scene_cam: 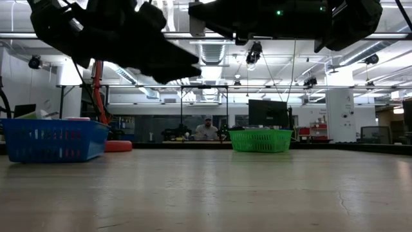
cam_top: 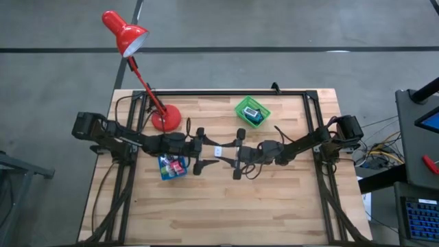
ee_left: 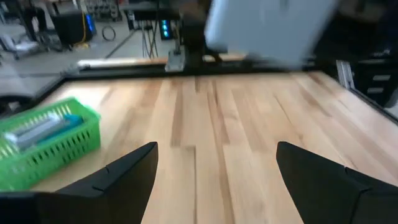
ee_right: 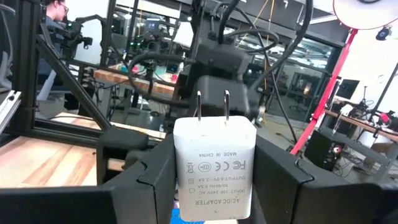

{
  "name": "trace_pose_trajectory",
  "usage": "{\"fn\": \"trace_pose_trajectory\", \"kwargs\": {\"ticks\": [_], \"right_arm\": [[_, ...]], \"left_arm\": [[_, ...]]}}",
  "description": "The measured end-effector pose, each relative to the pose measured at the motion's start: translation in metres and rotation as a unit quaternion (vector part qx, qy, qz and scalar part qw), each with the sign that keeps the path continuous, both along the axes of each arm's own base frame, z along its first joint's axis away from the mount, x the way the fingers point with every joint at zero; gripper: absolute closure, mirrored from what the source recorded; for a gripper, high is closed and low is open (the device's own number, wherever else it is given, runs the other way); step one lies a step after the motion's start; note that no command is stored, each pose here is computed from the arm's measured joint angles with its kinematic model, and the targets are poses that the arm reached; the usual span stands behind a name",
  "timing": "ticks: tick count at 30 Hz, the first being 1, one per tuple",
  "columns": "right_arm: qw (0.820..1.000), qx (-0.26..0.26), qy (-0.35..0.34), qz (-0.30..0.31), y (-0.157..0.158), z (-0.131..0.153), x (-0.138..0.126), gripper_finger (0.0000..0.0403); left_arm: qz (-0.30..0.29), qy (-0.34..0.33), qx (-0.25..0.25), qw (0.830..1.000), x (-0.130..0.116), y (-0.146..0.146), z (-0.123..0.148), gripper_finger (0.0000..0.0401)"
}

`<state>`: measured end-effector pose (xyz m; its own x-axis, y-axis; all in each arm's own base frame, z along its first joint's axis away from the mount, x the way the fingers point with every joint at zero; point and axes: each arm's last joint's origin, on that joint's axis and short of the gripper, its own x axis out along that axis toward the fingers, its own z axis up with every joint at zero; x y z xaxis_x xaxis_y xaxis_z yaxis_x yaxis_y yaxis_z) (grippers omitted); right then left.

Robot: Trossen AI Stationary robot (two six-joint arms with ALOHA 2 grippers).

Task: Pick & Place Office items
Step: Put the white charger adapter into the blue basket

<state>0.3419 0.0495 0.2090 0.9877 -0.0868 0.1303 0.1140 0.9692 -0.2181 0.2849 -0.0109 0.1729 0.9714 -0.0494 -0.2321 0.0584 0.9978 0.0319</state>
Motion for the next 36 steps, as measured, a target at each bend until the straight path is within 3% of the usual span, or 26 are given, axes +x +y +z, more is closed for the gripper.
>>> {"fn": "trace_pose_trajectory", "kwargs": {"ticks": [13,26,36], "right_arm": [[0.998,-0.014,0.011,-0.054,-0.015,-0.002,0.001,0.0243],[0.998,-0.006,0.014,-0.063,-0.023,-0.003,0.002,0.0243],[0.998,-0.005,0.014,-0.059,-0.023,-0.003,0.002,0.0243]], "left_arm": [[0.003,0.041,-0.014,0.999,-0.018,0.0,-0.023,0.0069],[0.013,0.027,0.007,1.0,-0.018,0.001,-0.02,0.0069],[0.021,0.016,0.042,0.999,-0.031,0.002,-0.002,0.0069]]}}
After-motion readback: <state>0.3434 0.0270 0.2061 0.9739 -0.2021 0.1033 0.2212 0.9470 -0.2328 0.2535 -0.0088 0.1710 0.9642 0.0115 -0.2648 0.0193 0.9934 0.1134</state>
